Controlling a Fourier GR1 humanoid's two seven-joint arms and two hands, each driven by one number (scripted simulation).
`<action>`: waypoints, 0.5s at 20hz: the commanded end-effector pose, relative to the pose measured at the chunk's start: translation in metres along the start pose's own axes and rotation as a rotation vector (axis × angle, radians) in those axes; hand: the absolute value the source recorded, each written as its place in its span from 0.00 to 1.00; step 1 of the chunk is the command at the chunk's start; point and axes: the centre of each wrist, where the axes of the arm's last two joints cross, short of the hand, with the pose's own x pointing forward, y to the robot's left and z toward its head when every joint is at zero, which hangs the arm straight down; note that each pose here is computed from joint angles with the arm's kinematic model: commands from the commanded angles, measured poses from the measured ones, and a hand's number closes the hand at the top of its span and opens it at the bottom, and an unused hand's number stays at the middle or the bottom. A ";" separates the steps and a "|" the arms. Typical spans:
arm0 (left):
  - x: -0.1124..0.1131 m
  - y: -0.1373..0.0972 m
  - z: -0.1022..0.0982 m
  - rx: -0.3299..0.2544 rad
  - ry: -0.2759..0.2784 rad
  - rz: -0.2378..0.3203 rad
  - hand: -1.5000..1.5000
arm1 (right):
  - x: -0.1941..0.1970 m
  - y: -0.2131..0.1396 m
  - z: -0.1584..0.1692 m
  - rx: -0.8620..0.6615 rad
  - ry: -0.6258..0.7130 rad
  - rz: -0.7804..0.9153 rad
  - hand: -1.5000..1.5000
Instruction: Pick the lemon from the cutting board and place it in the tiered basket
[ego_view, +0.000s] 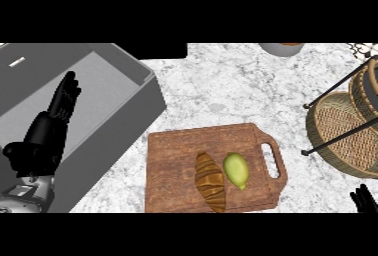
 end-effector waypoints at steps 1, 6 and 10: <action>-0.036 0.030 0.000 0.025 0.148 -0.096 0.50 | 0.029 -0.005 0.003 0.043 0.043 0.121 0.00; -0.042 0.017 0.000 0.000 0.135 -0.099 0.50 | 0.064 0.013 -0.003 0.036 0.127 0.125 0.00; -0.035 0.015 -0.001 -0.016 0.127 -0.089 0.50 | 0.077 0.033 -0.006 0.092 0.214 0.140 0.00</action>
